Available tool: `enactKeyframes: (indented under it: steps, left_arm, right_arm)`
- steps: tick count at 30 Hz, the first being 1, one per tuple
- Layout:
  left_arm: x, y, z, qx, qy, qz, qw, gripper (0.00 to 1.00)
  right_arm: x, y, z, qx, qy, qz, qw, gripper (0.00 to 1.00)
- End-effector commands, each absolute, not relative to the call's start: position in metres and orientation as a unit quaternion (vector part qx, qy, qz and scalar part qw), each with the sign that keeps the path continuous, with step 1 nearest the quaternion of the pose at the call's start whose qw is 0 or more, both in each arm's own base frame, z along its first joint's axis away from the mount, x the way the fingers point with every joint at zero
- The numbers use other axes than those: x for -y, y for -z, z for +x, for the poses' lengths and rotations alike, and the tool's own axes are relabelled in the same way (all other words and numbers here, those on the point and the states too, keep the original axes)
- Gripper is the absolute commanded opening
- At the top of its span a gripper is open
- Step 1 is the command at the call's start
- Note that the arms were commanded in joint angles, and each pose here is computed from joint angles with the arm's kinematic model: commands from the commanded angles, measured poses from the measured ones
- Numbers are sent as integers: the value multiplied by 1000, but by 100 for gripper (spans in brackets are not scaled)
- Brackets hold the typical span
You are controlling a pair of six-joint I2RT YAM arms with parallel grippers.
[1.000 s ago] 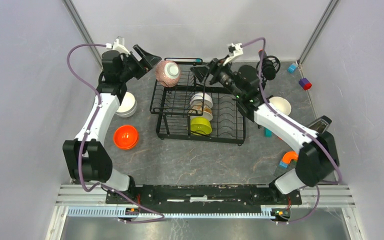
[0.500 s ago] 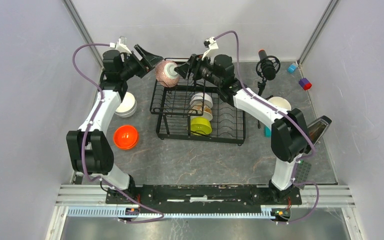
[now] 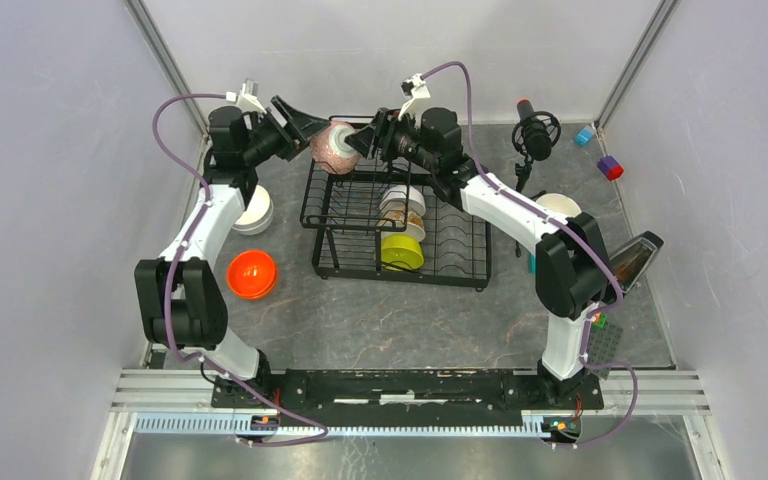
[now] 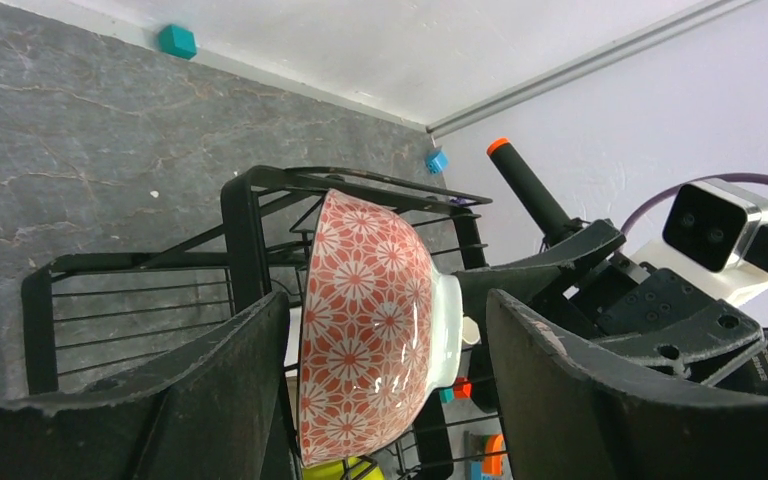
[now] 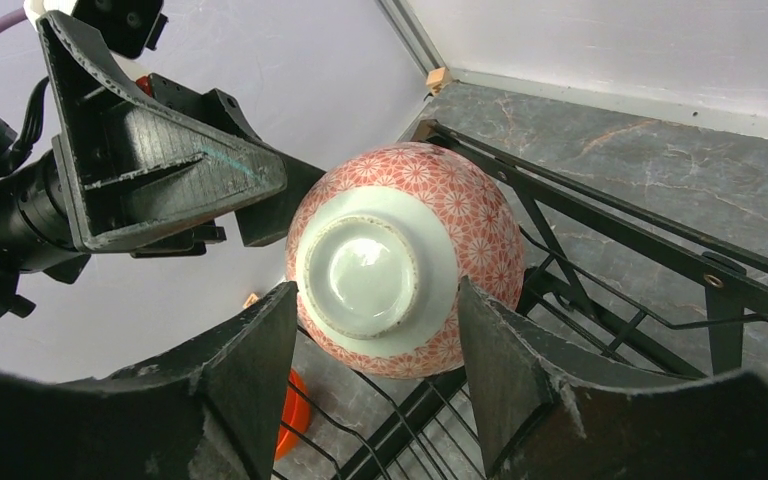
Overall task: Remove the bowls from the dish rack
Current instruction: Pick up the bowl from the dish rack.
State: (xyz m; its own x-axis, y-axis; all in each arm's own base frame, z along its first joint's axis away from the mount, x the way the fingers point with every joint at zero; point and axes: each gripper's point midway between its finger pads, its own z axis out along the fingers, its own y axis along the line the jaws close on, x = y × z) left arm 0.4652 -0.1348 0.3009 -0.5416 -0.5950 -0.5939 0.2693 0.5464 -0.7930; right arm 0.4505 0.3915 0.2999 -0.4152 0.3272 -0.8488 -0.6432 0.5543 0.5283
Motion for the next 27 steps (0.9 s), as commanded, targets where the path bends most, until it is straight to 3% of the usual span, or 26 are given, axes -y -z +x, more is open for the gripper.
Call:
enactKeyframes:
  steps: [1,27]
  left_arm:
    - [143,-314,455,-727,499,-93,462,77]
    - [169,-356,422,-680,587,-46,436,58]
  right_arm:
    - [-396,-303,455,-702,-467,-112,526,65]
    - [-391,-285,455,-701,-502,-92,498,56]
